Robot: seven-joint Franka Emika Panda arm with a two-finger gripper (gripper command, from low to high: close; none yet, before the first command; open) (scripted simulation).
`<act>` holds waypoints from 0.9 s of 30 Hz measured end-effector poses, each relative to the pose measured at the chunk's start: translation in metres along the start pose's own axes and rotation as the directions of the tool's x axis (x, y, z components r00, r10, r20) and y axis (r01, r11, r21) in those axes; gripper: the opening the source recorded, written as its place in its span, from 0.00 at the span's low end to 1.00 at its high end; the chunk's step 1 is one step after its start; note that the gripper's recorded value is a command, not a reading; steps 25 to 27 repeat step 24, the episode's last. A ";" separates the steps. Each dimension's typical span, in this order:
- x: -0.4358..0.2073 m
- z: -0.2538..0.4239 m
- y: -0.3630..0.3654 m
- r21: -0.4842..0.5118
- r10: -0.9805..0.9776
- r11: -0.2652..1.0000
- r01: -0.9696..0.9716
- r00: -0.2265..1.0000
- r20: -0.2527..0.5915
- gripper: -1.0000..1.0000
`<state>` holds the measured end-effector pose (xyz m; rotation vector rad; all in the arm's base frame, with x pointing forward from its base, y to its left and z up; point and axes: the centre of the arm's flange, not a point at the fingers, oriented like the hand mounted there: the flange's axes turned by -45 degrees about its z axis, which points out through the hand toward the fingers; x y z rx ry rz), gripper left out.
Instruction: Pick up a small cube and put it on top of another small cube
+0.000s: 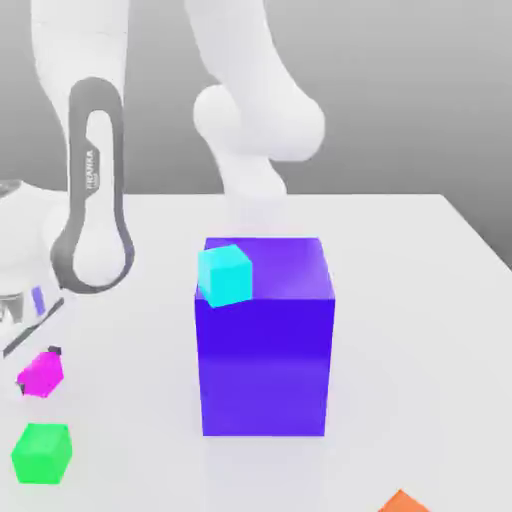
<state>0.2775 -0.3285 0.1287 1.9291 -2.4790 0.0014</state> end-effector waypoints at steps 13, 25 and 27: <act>-0.033 -0.082 -0.058 0.002 -0.169 0.986 0.169 0.986 0.002 0.00; -0.098 -0.059 -0.132 0.001 -0.399 0.917 0.399 0.917 0.000 1.00; -0.098 -0.059 -0.132 0.001 -0.399 0.917 0.399 0.917 0.000 1.00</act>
